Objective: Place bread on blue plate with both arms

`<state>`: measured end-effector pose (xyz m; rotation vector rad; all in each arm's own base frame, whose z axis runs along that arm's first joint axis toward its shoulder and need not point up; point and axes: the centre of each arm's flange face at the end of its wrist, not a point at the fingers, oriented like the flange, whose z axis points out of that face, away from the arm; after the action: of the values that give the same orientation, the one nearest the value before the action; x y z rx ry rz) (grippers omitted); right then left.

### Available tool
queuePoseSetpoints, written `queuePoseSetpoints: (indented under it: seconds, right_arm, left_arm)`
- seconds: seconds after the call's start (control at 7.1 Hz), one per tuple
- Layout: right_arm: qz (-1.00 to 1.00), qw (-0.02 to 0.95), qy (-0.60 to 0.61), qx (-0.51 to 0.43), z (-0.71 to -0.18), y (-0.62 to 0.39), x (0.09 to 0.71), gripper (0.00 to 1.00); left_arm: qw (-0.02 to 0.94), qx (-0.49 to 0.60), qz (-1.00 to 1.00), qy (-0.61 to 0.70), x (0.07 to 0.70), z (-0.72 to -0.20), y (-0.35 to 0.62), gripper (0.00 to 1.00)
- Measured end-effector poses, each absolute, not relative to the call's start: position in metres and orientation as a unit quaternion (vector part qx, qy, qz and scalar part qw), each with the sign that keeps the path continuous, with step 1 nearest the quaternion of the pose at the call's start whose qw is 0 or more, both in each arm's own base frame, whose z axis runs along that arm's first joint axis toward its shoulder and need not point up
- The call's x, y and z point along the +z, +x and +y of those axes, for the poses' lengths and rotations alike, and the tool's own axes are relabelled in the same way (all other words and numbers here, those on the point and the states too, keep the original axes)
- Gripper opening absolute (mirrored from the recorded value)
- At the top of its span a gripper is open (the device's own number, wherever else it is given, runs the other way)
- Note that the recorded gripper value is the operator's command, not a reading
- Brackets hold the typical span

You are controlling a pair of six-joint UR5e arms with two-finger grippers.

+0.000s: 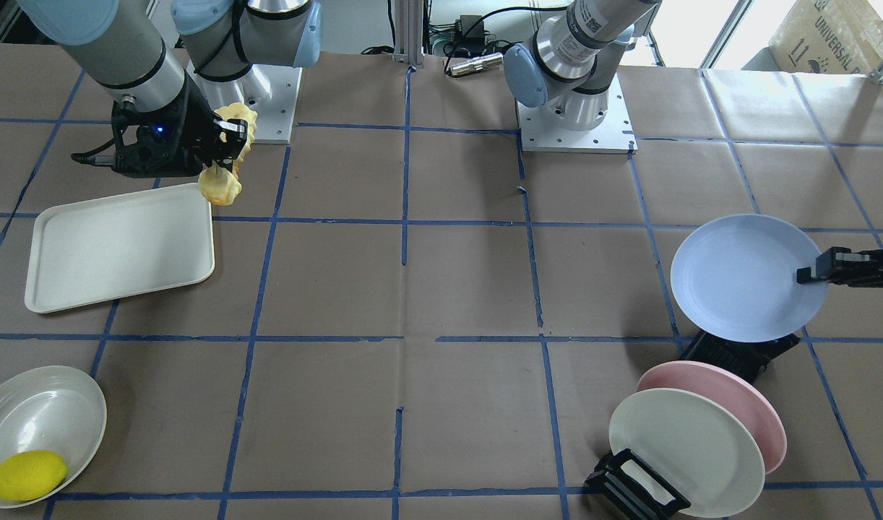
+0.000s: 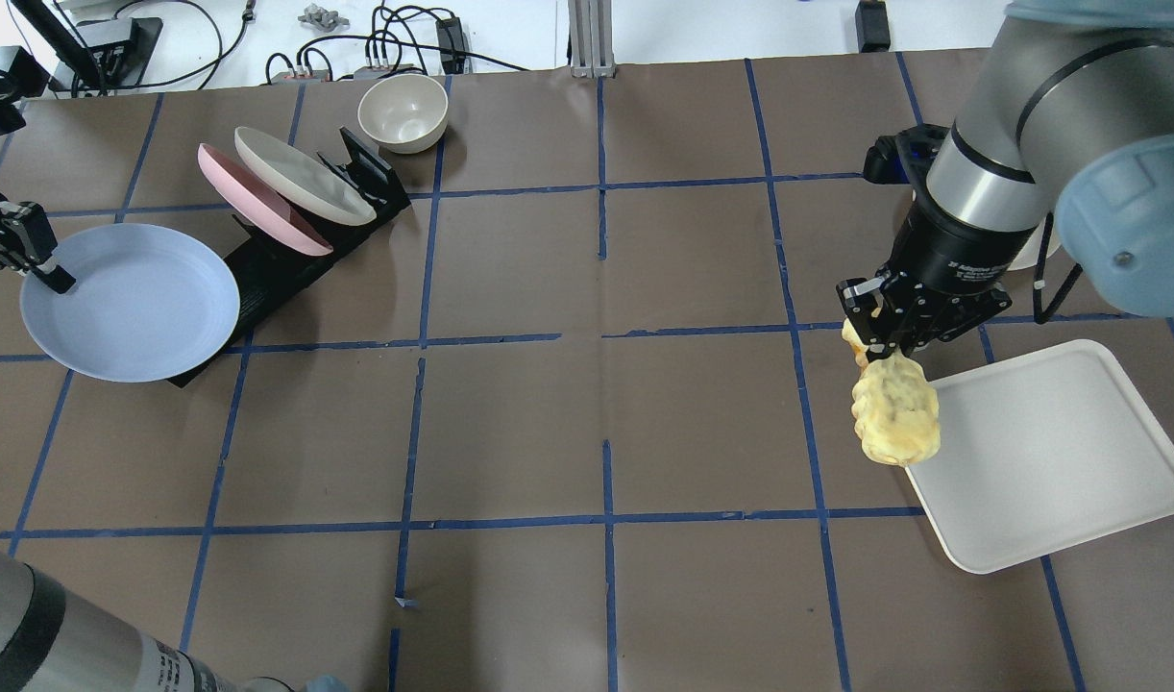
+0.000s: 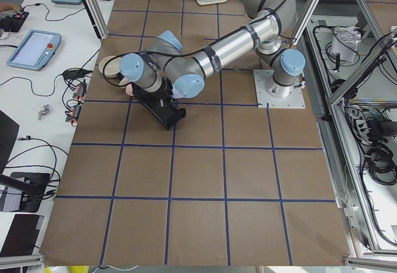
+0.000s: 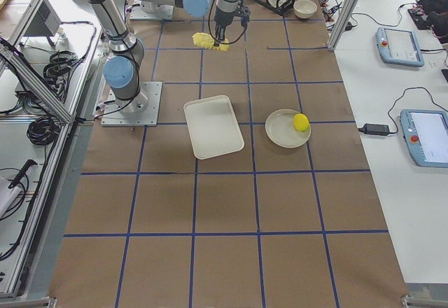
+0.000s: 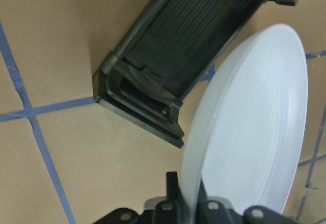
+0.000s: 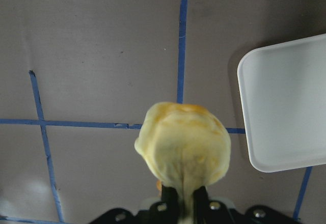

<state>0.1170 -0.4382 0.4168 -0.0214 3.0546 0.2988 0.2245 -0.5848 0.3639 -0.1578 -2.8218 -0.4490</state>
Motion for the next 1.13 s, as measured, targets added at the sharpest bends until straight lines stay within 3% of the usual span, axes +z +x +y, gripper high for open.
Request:
queuePoseSetpoints:
  seconds: [0.56,1.13]
  right_arm:
    - [0.998,0.018,-0.022,0.055,-0.442,0.139,0.430,0.12]
    - [0.997,0.012,-0.057,0.041,-0.445,0.142,0.431,0.12]
  left_arm:
    - [0.134,-0.161,-0.978,-0.009,0.381,-0.534,-0.004,0.05]
    - [0.204,-0.086,-0.974,-0.040,0.300,-0.566,-0.182,0.06]
